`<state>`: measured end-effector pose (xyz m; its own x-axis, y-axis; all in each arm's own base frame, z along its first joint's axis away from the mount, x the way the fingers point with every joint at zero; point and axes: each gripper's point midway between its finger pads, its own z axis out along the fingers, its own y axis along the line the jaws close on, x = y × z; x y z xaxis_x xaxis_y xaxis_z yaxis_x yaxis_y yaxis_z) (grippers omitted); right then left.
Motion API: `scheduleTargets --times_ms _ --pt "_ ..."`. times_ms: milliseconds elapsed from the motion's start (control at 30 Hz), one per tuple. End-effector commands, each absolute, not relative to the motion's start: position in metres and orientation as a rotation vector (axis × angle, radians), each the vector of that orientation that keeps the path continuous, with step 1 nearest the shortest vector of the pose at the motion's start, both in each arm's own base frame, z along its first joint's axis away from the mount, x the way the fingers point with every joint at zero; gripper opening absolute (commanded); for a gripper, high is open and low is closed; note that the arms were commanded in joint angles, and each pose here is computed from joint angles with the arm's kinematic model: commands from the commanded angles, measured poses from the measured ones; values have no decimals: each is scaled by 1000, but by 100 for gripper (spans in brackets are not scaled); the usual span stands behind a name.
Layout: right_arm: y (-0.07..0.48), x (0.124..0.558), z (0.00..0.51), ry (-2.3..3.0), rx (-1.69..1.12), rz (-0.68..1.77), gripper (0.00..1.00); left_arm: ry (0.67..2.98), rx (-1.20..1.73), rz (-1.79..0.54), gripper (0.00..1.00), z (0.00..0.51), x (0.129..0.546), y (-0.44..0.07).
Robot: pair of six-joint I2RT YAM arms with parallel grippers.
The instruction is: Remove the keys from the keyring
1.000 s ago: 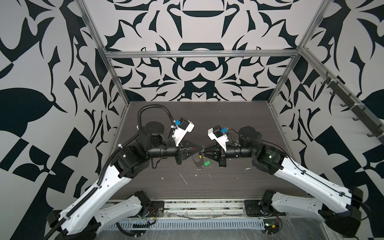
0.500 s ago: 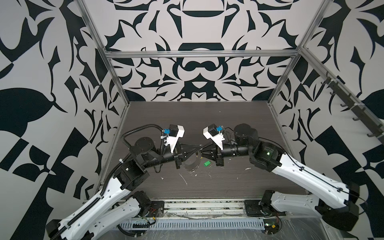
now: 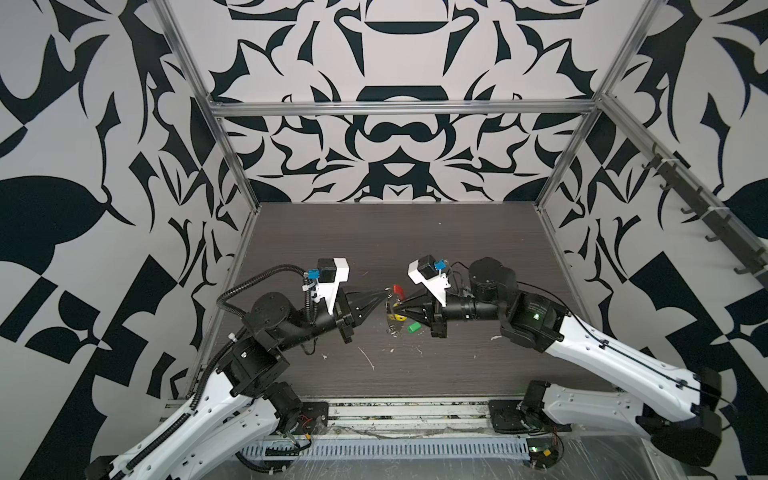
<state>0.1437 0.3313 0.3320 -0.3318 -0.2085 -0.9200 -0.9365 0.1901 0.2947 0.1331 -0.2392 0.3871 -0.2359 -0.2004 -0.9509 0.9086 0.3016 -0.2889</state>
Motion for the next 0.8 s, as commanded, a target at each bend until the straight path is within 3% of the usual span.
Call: scheduleTargets --times_ms 0,167,300,433,767 --pt "319 163 344 1664 -979 1150 0 1502 627 -1122 0 369 146 -227" --pt "295 197 318 1756 -843 1074 0 1574 565 -1068 0 355 154 -218" --pt "290 224 264 1933 -760 1050 0 1589 529 -1049 0 349 158 -214" --pt "303 235 201 2102 -732 1074 0 1582 506 -1044 0 348 159 -210" --pt "340 243 106 2321 -786 1009 0 1608 490 -1057 0 342 161 -213"
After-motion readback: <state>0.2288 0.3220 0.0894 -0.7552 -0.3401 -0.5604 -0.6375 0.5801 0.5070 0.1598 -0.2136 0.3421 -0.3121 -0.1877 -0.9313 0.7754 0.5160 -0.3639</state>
